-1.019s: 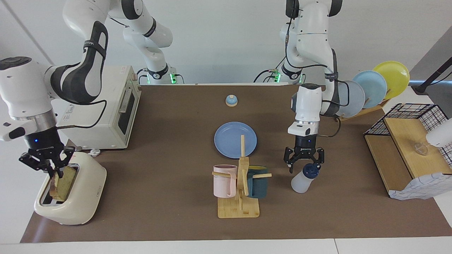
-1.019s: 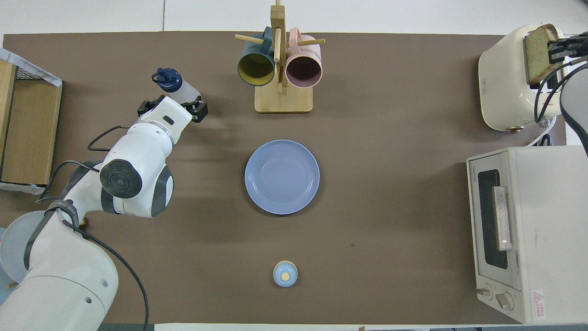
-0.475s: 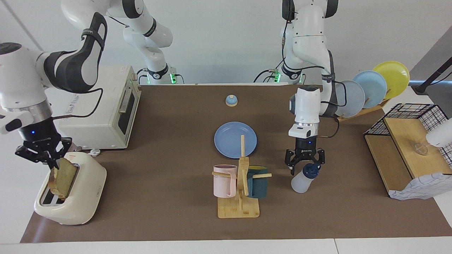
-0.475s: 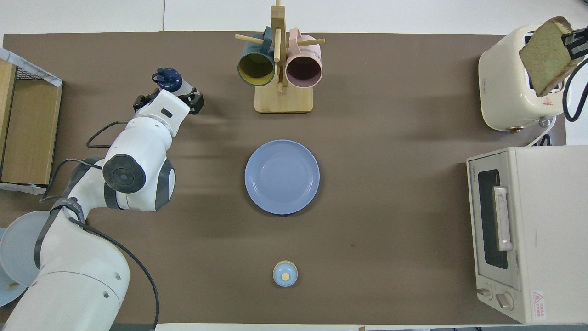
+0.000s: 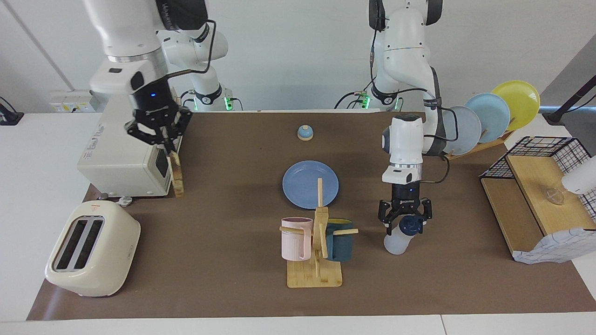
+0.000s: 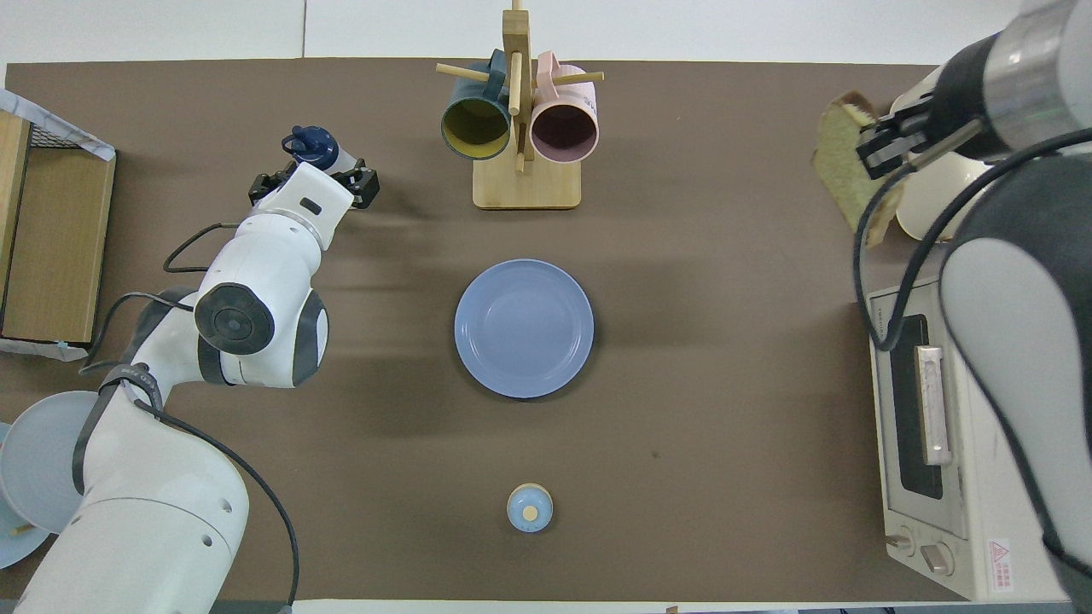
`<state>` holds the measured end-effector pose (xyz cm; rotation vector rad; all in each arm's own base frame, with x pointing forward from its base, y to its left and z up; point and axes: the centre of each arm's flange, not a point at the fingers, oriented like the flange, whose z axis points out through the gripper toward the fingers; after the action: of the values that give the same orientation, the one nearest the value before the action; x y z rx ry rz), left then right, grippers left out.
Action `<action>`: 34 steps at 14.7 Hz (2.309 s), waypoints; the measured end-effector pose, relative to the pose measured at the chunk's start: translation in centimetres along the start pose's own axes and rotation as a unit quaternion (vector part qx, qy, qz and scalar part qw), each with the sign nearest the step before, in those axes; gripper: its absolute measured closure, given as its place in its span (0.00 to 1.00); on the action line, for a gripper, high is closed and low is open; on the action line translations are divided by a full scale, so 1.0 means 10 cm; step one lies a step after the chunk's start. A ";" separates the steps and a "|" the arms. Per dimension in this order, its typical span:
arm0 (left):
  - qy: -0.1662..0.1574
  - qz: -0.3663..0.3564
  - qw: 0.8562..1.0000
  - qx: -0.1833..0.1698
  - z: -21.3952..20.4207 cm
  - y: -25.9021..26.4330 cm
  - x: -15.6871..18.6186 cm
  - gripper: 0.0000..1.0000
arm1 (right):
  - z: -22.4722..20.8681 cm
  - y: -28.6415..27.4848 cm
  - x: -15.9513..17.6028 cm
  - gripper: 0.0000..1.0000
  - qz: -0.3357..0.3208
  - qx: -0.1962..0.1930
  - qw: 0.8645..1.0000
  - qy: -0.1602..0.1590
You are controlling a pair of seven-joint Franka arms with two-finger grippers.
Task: Put bread on plate and add seasoning
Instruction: 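Pull the bread slice from the toaster with the right gripper toward the plate, then lower the bread onto the plate while the left gripper lifts the bottle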
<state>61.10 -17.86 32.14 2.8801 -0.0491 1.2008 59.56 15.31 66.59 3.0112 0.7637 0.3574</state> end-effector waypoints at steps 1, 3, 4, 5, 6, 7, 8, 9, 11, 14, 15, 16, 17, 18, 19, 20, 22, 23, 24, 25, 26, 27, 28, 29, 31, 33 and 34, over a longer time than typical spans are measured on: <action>0.004 -0.001 1.000 0.000 0.02 0.01 0.00 0.00 | 0.03 -0.29 0.04 0.93 0.023 0.017 1.000 -0.001; 0.013 -0.003 1.000 0.000 0.03 0.02 0.00 0.00 | 0.20 -0.65 0.04 0.93 0.075 0.079 0.994 0.002; 0.016 -0.004 1.000 0.000 0.03 0.02 0.00 0.00 | 0.34 -0.71 0.01 0.93 0.102 0.119 0.988 0.007; 0.019 -0.007 1.000 -0.001 0.03 0.02 0.01 0.00 | 0.50 -0.73 -0.05 0.93 0.130 0.153 0.980 0.013; 0.022 -0.010 1.000 -0.001 0.03 0.02 0.02 0.00 | 0.67 -0.72 -0.12 0.93 0.158 0.174 0.972 0.021; 0.025 -0.011 1.000 -0.001 0.02 0.02 0.02 0.00 | 0.85 -0.77 -0.19 0.93 0.178 0.185 0.966 0.025; 0.025 -0.012 1.000 -0.001 0.02 0.02 0.02 0.00 | 1.00 -0.89 -0.24 0.93 0.195 0.190 0.962 0.026; 0.026 -0.012 1.000 -0.001 0.03 0.02 0.02 0.00 | 1.14 -1.07 -0.27 0.93 0.217 0.192 0.957 0.025; 0.026 -0.012 1.000 -0.001 0.03 0.02 0.02 0.00 | 1.36 -1.58 -0.28 0.93 0.259 0.196 0.945 0.035; 0.025 -0.013 1.000 -0.001 0.03 0.02 0.01 0.00 | 1.61 -2.19 -0.28 0.93 0.302 0.206 0.929 0.050; 0.025 -0.013 1.000 -0.001 0.04 0.02 0.01 0.00 | 1.66 -2.25 -0.27 0.93 0.315 0.213 0.923 0.050; 0.024 -0.013 1.000 0.000 0.04 0.02 0.00 0.00 | 1.70 -2.25 -0.26 0.93 0.333 0.227 0.914 0.048; 0.024 -0.014 1.000 0.000 0.04 0.02 0.00 0.00 | 1.73 -2.22 -0.24 0.93 0.355 0.244 0.901 0.047; 0.024 -0.014 1.000 0.000 0.05 0.02 0.00 0.00 | 1.77 -2.19 -0.23 0.93 0.370 0.254 0.892 0.050; 0.024 -0.014 1.000 0.000 0.05 0.02 0.00 0.00 | 1.82 -2.18 -0.22 0.93 0.377 0.258 0.888 0.050; 0.024 -0.014 1.000 0.000 0.05 0.02 -0.01 0.01 | 1.87 -2.20 -0.21 0.93 0.380 0.259 0.886 0.052; 0.024 -0.018 1.000 0.000 0.05 0.02 -0.01 0.09 | 1.96 -2.26 -0.20 0.93 0.381 0.257 0.887 0.055; 0.024 -0.020 1.000 0.000 0.05 0.02 -0.01 0.09 | 1.99 -2.26 -0.19 0.93 0.382 0.255 0.886 0.057; 0.024 -0.022 0.999 0.000 0.05 0.02 -0.01 0.17 | 2.01 -2.24 -0.19 0.93 0.380 0.254 0.888 0.058; 0.024 -0.022 0.999 -0.001 0.05 0.02 -0.01 0.30 | 2.02 -2.21 -0.19 0.93 0.373 0.252 0.891 0.061; 0.024 -0.022 0.999 -0.001 0.05 0.02 -0.01 0.39 | 2.05 -2.18 -0.20 0.93 0.367 0.249 0.894 0.062; 0.024 -0.022 0.999 -0.001 0.05 0.02 -0.01 0.39 | 2.09 -2.16 -0.23 0.93 0.362 0.246 0.897 0.062; 0.024 -0.023 0.999 -0.001 0.05 0.02 -0.01 0.46 | 2.14 -2.15 -0.26 0.93 0.359 0.242 0.899 0.064; 0.025 -0.023 0.999 -0.001 0.04 0.02 -0.01 0.52 | 2.21 -2.13 -0.30 0.93 0.358 0.237 0.901 0.068; 0.026 -0.023 0.999 -0.001 0.04 0.02 0.00 0.54 | 2.34 -2.10 -0.40 0.93 0.356 0.227 0.904 0.073; 0.026 -0.024 0.999 -0.001 0.04 0.02 0.00 0.54 | 2.40 -2.10 -0.44 0.93 0.356 0.223 0.905 0.072; 0.028 -0.025 0.999 0.000 0.04 0.01 0.02 0.54 | 2.42 -2.10 -0.46 0.93 0.356 0.222 0.905 0.070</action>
<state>61.47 -17.97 31.98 2.8279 0.0235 1.2706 51.22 32.65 40.54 3.6316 -0.3645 0.4544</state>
